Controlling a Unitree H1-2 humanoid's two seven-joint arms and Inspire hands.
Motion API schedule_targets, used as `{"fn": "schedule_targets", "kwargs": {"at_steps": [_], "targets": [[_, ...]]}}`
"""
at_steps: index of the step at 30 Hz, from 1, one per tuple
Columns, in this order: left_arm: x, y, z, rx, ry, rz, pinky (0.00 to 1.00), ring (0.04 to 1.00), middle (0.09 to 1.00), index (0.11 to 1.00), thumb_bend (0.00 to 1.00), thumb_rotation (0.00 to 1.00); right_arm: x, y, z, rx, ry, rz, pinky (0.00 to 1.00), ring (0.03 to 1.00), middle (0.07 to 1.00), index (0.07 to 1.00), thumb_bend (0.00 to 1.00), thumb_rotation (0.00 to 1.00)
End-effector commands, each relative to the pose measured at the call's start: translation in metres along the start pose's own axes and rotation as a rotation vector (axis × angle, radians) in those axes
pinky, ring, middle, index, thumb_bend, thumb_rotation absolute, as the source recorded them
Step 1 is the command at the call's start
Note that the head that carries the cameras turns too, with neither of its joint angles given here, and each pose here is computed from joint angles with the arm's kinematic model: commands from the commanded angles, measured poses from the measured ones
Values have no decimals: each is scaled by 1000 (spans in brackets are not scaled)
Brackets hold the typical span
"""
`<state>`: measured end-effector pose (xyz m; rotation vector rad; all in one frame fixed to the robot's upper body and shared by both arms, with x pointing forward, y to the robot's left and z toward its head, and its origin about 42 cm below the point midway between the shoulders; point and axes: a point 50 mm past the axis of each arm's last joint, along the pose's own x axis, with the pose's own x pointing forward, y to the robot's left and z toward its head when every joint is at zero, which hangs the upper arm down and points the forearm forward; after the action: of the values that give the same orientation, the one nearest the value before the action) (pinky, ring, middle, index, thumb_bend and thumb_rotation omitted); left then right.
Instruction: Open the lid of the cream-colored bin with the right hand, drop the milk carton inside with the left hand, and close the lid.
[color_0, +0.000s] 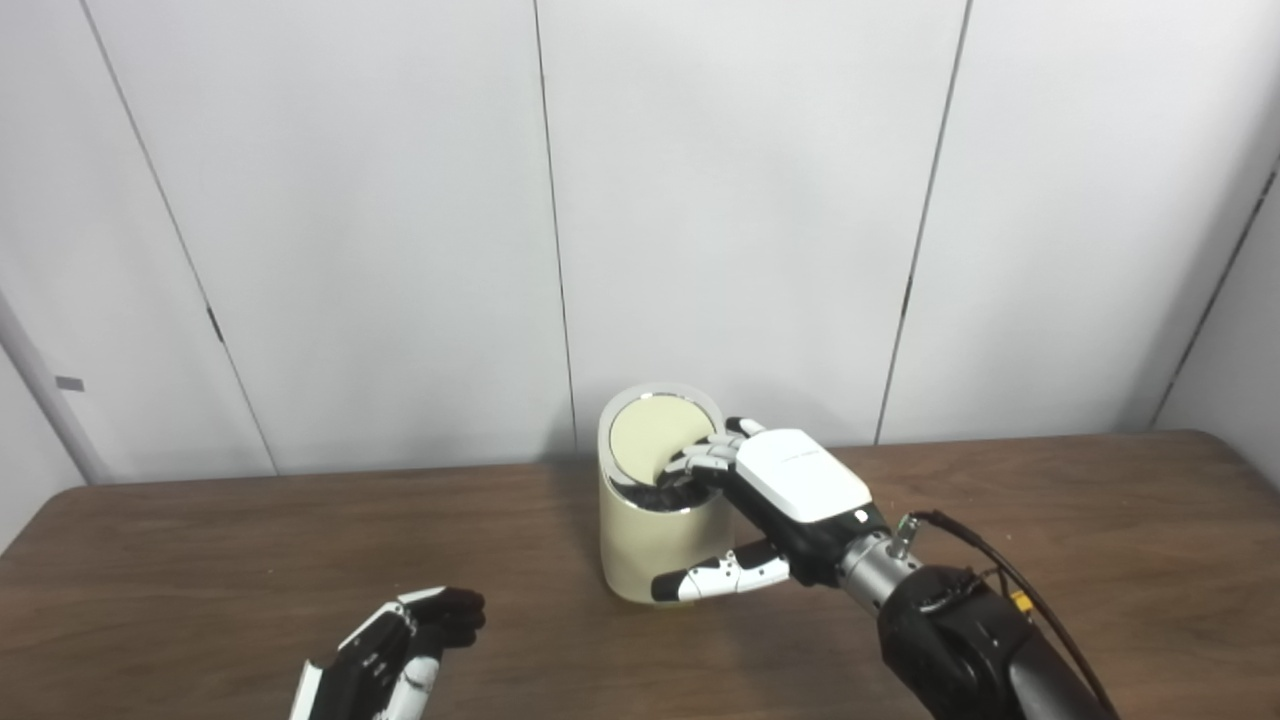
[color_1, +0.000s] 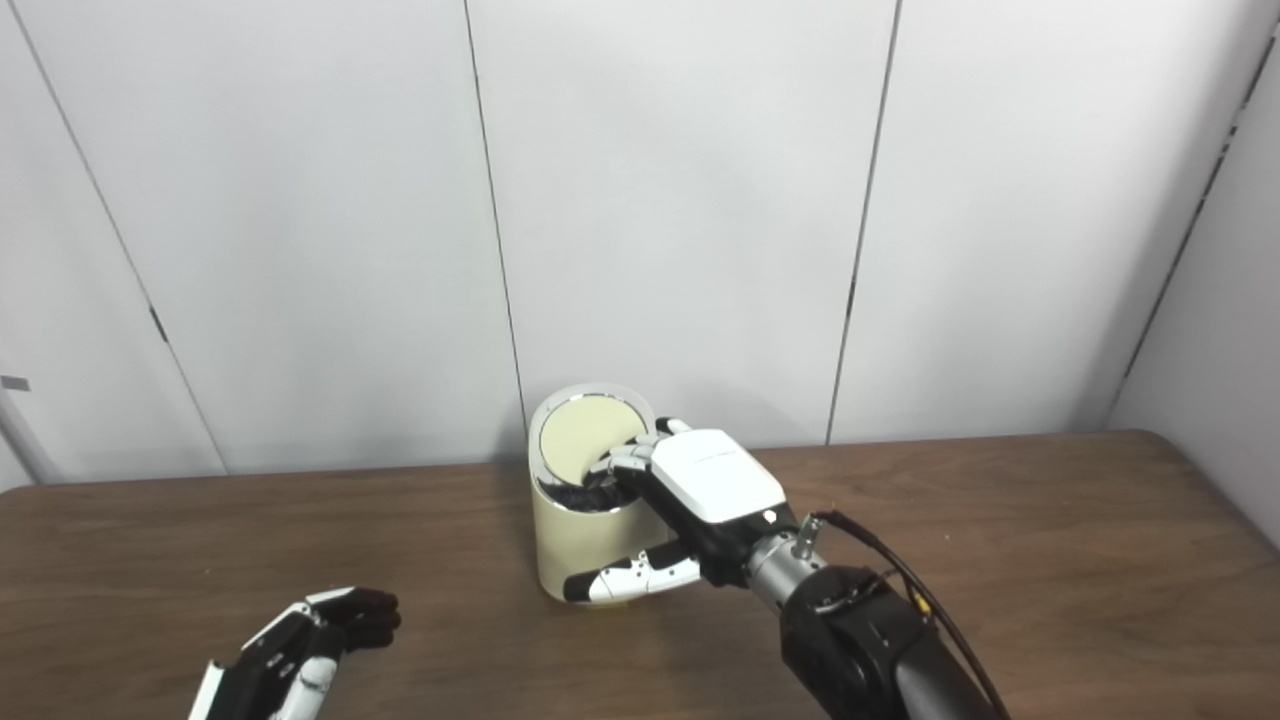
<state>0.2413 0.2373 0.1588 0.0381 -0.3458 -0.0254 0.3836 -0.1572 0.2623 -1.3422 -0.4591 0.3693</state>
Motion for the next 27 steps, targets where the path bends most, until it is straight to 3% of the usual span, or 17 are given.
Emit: {"fn": "schedule_targets", "kwargs": {"at_steps": [1,17,27], "targets": [[8,-2,13,-2,-57,-7,694,691,700,675,423,622,-5,31,-4,13,32,196,962,874,760,748,693,886],[2,-2,19,3,-56,-5,680,694,698,673,452,635,-9,44,4,-91,28,222,983,894,746,741,729,926],[2,-3,20,-6,-57,-9,687,694,701,673,445,615,-8,51,1,-45,47,262,998,913,766,746,739,897]]}}
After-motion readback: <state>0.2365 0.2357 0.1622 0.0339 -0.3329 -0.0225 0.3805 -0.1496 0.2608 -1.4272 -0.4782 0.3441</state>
